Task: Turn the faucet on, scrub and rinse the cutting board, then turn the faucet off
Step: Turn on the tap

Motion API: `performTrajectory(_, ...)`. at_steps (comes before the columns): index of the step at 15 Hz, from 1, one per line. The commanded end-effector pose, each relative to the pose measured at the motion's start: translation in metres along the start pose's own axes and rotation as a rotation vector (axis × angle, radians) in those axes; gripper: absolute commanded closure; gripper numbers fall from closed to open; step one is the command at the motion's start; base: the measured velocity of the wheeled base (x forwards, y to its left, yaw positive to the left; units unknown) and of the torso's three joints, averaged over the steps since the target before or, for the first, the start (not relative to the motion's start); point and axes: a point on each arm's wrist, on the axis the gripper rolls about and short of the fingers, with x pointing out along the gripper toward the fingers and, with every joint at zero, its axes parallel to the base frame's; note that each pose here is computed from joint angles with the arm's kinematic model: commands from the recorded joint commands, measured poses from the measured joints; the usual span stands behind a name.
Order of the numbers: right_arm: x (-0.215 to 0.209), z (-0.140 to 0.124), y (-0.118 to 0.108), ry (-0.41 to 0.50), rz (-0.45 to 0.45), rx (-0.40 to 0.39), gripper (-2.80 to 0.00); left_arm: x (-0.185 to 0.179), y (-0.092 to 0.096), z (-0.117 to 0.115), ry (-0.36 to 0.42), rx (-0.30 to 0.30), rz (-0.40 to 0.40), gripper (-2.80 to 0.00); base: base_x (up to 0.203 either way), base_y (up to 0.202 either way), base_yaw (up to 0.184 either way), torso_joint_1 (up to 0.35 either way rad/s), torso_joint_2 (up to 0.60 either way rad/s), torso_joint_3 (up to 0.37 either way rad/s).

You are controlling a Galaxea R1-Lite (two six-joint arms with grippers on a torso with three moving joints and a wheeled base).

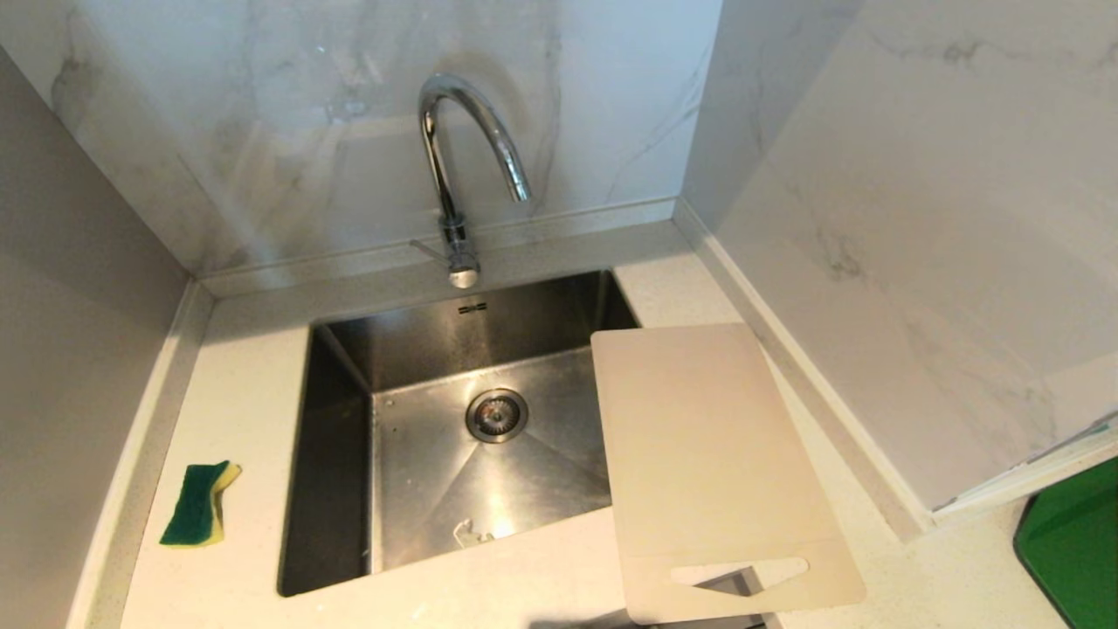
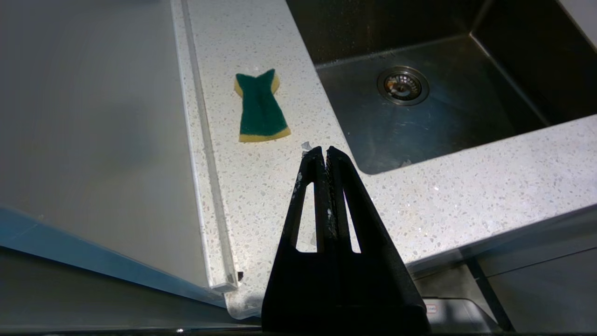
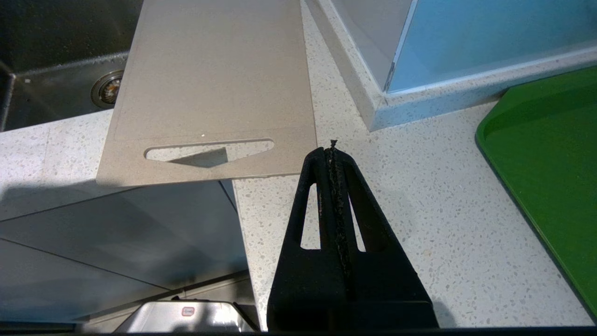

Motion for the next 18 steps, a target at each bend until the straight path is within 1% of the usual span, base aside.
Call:
performTrajectory(1,0.0,0.0,0.0,0.0,0.0,0.0,0.0,0.0,0.0,0.0,0.001,0.001,0.0,0.0,0.0,0.0,0.0,0.0,0.0,0.0)
performTrajectory(4,0.0,0.0,0.0,0.0,0.0,-0.001,0.0,0.0,0.0,0.0,0.002,0.002,0.0,0.0,0.0,0.0,0.0,0.0,0.0,0.0)
performTrajectory(7,0.0,0.0,0.0,0.0,0.0,-0.004,0.0,-0.001,0.0,0.002,0.009,0.034,0.003,0.0,0.0,0.0,0.0,0.0,0.0,0.0)
performTrajectory(9,0.0,0.0,0.0,-0.002,0.002,-0.009,0.0,-0.006,0.0,0.025,-0.022,0.032,0.002,0.0,0.0,0.0,0.0,0.0,0.0,0.0)
performTrajectory(10,0.0,0.0,0.0,-0.002,0.002,-0.009,0.0,-0.008,-0.001,0.042,-0.013,0.031,0.002,0.0,0.0,0.0,0.0,0.0,0.0,0.0)
performTrajectory(11,0.0,0.0,0.0,-0.002,0.002,-0.009,0.0,-0.006,-0.001,0.058,0.018,0.032,-0.002,0.0,0.0,0.0,0.0,0.0,0.0,0.0)
performTrajectory(12,0.0,0.0,0.0,-0.002,0.002,-0.009,0.0,-0.001,-0.001,0.068,0.056,0.034,-0.013,0.0,0.0,0.0,0.0,0.0,0.0,0.0)
performTrajectory(13,0.0,0.0,0.0,-0.002,0.002,-0.009,0.0,0.005,-0.001,0.083,0.084,0.038,-0.031,0.0,0.0,0.0,0.0,0.0,0.0,0.0)
performTrajectory(14,0.0,0.0,0.0,-0.001,0.003,-0.009,0.0,0.011,-0.001,0.097,0.1,0.044,-0.044,0.0,0.0,0.0,0.0,0.0,0.0,0.0)
performTrajectory(15,0.0,0.0,0.0,-0.002,0.002,-0.009,0.0,0.019,-0.002,0.114,0.108,0.053,-0.052,0.0,0.0,0.0,0.0,0.0,0.0,0.0)
performTrajectory(16,0.0,0.0,0.0,-0.002,0.002,-0.009,0.0,0.029,-0.003,0.136,0.103,0.064,-0.058,0.0,0.0,0.0,0.0,0.0,0.0,0.0)
performTrajectory(18,0.0,0.0,0.0,-0.002,0.002,-0.009,0.0,0.049,-0.005,0.17,0.094,0.085,-0.065,0.0,0.0,0.0,0.0,0.0,0.0,0.0)
